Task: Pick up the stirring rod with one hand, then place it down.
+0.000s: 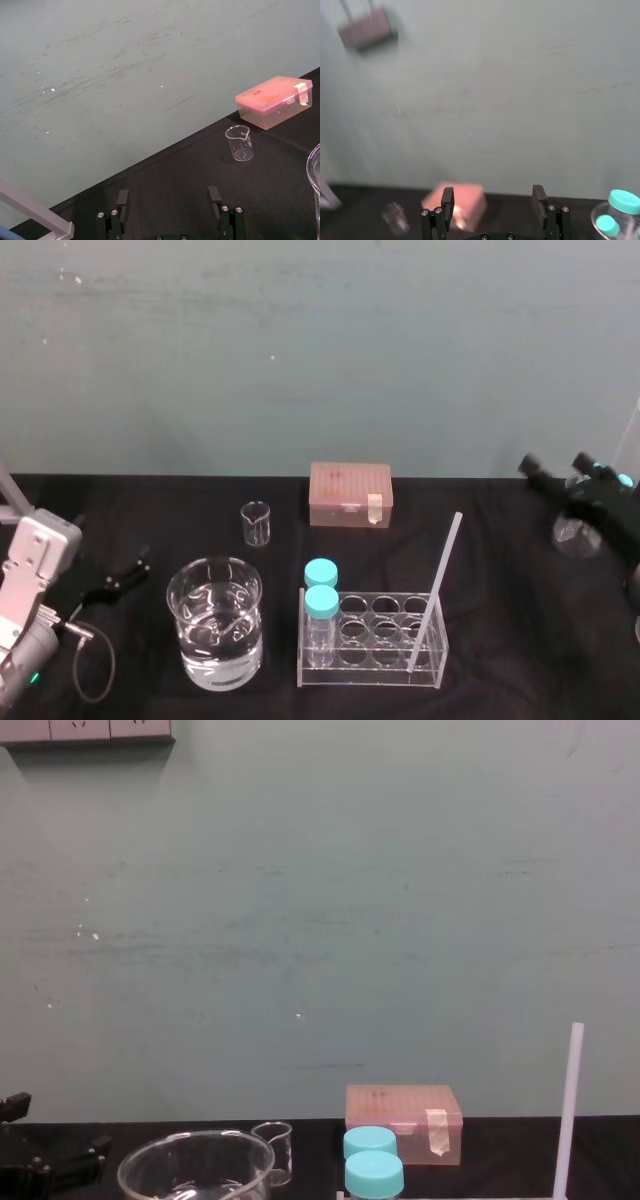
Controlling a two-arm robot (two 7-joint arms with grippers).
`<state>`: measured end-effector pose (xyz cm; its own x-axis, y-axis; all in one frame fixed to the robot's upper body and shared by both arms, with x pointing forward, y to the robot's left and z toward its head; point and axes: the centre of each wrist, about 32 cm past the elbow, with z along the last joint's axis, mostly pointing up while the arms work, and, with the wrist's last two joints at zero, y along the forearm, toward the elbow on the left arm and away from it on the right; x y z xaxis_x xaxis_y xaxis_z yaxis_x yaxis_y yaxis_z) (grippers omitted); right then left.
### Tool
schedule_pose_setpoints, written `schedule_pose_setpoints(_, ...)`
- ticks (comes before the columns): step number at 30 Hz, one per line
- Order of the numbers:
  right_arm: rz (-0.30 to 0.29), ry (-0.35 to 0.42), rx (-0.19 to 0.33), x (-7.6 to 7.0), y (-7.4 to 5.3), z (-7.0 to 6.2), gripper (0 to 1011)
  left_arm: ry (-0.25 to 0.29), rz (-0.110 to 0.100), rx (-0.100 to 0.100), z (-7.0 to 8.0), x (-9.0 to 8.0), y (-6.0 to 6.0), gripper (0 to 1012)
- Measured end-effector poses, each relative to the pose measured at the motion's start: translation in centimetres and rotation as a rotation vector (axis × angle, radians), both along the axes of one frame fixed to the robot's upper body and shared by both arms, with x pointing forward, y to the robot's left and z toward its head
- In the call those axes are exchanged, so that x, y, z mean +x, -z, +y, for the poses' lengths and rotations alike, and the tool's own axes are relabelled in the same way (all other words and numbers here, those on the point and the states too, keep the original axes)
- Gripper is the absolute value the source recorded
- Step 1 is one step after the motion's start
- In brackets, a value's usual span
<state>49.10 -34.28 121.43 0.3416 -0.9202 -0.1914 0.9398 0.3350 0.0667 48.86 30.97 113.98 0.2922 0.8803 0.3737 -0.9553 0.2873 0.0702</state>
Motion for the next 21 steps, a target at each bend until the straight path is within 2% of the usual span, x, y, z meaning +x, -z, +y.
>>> schedule_pose_setpoints(1,0.002,-0.007,0.025,0.0,-0.2,-0.2,1003,0.000,0.000,0.000,0.0,0.0,0.0,1005)
schedule_pose_setpoints(2,0.002,-0.007,0.025,0.0,-0.2,-0.2,1003,0.000,0.000,0.000,0.0,0.0,0.0,1005)
schedule_pose_setpoints(3,0.008,-0.030,0.075,-0.1,-0.6,-0.8,1003,0.000,0.000,0.000,0.0,0.0,0.0,1005)
schedule_pose_setpoints(5,0.022,-0.069,0.113,-0.1,-1.0,-1.4,1003,0.000,0.000,0.000,0.0,0.0,0.0,1005)
schedule_pose_setpoints(6,0.038,-0.118,0.136,-0.1,-1.2,-2.0,1003,0.000,0.000,0.000,0.0,0.0,0.0,1005)
schedule_pose_setpoints(7,0.051,-0.167,0.137,-0.1,-1.4,-2.6,1003,0.000,0.000,0.000,0.0,0.0,0.0,1005)
schedule_pose_setpoints(11,0.064,-0.288,0.084,0.1,-1.5,-3.9,1003,0.000,0.000,0.000,0.0,0.0,0.0,1005)
schedule_pose_setpoints(12,0.067,-0.346,0.040,0.3,-1.6,-4.4,1003,0.000,0.000,0.000,0.0,0.0,0.0,1005)
schedule_pose_setpoints(16,0.069,-0.488,-0.046,0.7,-1.7,-5.9,1003,0.000,0.000,0.000,0.0,0.0,0.0,1005)
schedule_pose_setpoints(21,0.063,-0.594,-0.082,1.0,-1.6,-6.5,1003,0.000,0.000,0.000,0.0,0.0,0.0,1005)
